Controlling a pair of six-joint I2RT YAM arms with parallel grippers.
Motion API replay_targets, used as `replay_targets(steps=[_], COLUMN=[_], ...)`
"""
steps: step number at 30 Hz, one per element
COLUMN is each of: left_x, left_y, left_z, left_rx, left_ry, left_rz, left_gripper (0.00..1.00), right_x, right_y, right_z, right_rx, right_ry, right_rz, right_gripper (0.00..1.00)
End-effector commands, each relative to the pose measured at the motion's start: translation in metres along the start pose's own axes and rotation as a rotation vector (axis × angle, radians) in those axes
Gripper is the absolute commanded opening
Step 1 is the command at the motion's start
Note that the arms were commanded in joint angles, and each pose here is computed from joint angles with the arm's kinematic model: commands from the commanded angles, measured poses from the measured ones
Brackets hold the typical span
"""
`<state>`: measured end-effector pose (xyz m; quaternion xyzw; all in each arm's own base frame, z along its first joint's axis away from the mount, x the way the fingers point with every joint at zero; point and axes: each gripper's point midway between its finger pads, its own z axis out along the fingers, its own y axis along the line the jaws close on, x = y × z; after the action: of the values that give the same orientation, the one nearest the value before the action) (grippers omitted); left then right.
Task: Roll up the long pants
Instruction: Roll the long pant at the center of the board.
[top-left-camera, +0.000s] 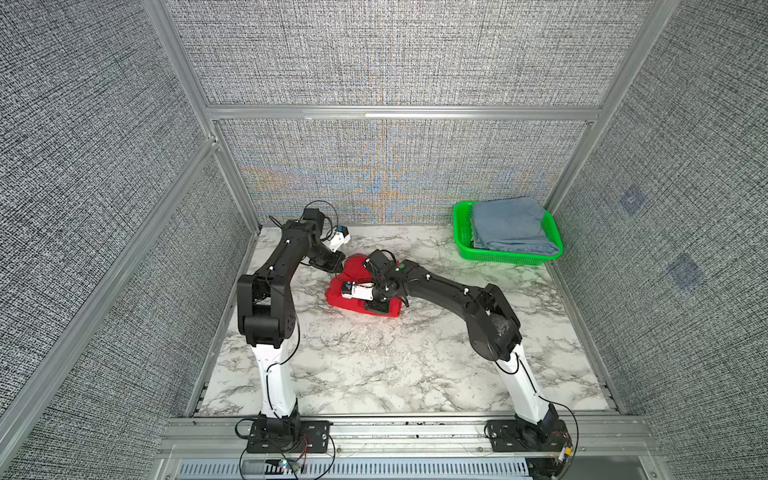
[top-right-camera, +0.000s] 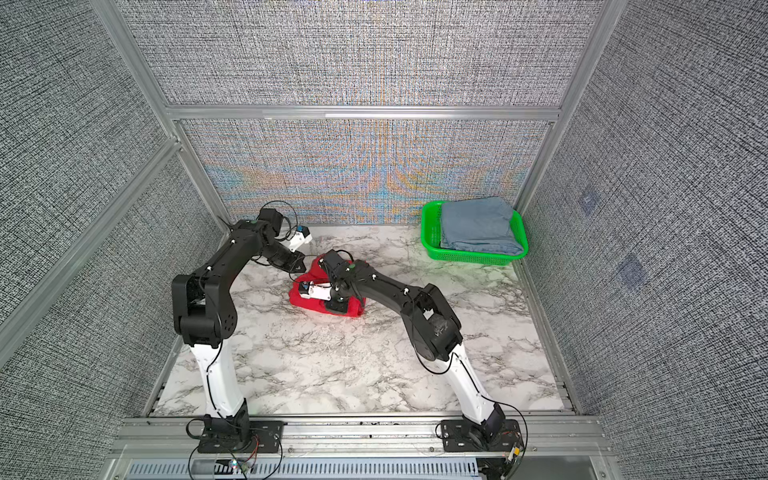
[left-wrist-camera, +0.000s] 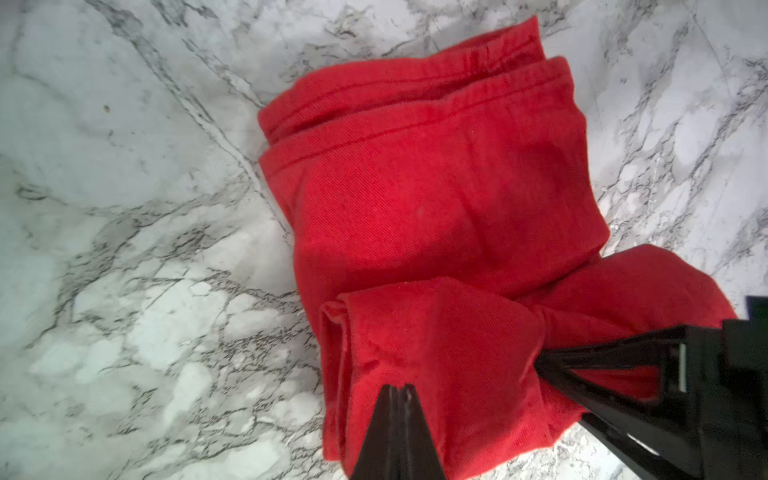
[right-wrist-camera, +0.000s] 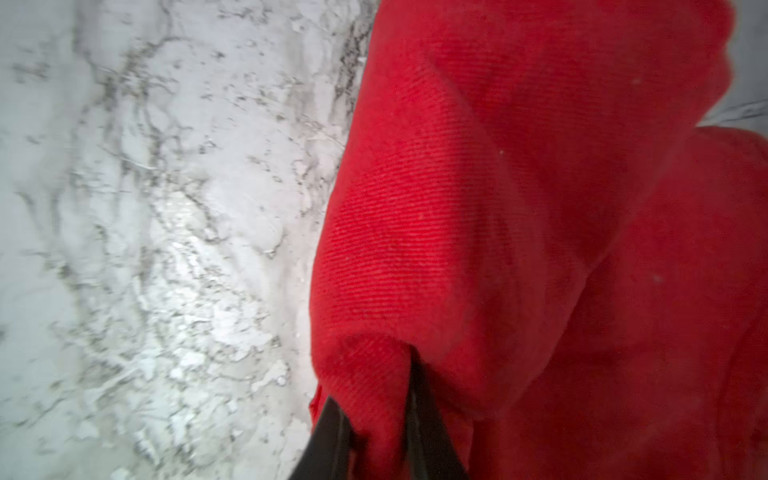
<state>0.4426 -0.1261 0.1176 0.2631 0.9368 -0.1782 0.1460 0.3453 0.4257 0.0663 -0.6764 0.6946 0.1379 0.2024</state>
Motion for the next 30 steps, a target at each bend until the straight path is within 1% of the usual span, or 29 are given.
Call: replay_targets(steps=[1, 7, 8, 10, 14, 18, 23, 30], left_x=[0.005, 0.017, 0.015, 0.016, 0.016, 0.017, 0.025, 0.035], left_y=[-0.004, -0.006, -0.008, -0.009, -0.012, -0.024, -0.043, -0.056], left_z=[-0.003, -0.005, -0.013, -0.017, -0.025, -0.033, -0.036, -0.038], left_rx=[0.015, 0.018, 0.012, 0.009, 0.018, 0.059, 0.145, 0.198], left_ry=[-0.003, -0.001, -0.018, -0.024, -0.044, -0.068, -0.077, -0.078], left_rz=[0.004, 0.021, 0.03, 0.033, 0.045, 0.075, 0.113, 0.164], left_gripper=[0.02, 0.02, 0.02, 0.02, 0.02, 0.02, 0.02, 0.02], right_x=[0.0, -0.009, -0.009, -0.01, -0.011, -0.011, -0.003, 0.012], right_y=[0.047, 0.065, 0.065, 0.066, 0.062, 0.047, 0.03, 0.017], right_z=[-0.013, -0.031, -0.035, -0.042, -0.058, -0.069, -0.061, -0.033], right_rx=[-0.272, -0.444, -0.471, -0.513, -0.587, -0.635, -0.66, -0.657], right_ry=[-0.02, -0.061, -0.074, -0.098, -0.159, -0.237, -0.26, -0.233], right_rz=[0.052, 0.079, 0.092, 0.118, 0.181, 0.263, 0.335, 0.393], right_gripper=[0.0, 0.0, 0.0, 0.0, 0.0, 0.0, 0.0, 0.0])
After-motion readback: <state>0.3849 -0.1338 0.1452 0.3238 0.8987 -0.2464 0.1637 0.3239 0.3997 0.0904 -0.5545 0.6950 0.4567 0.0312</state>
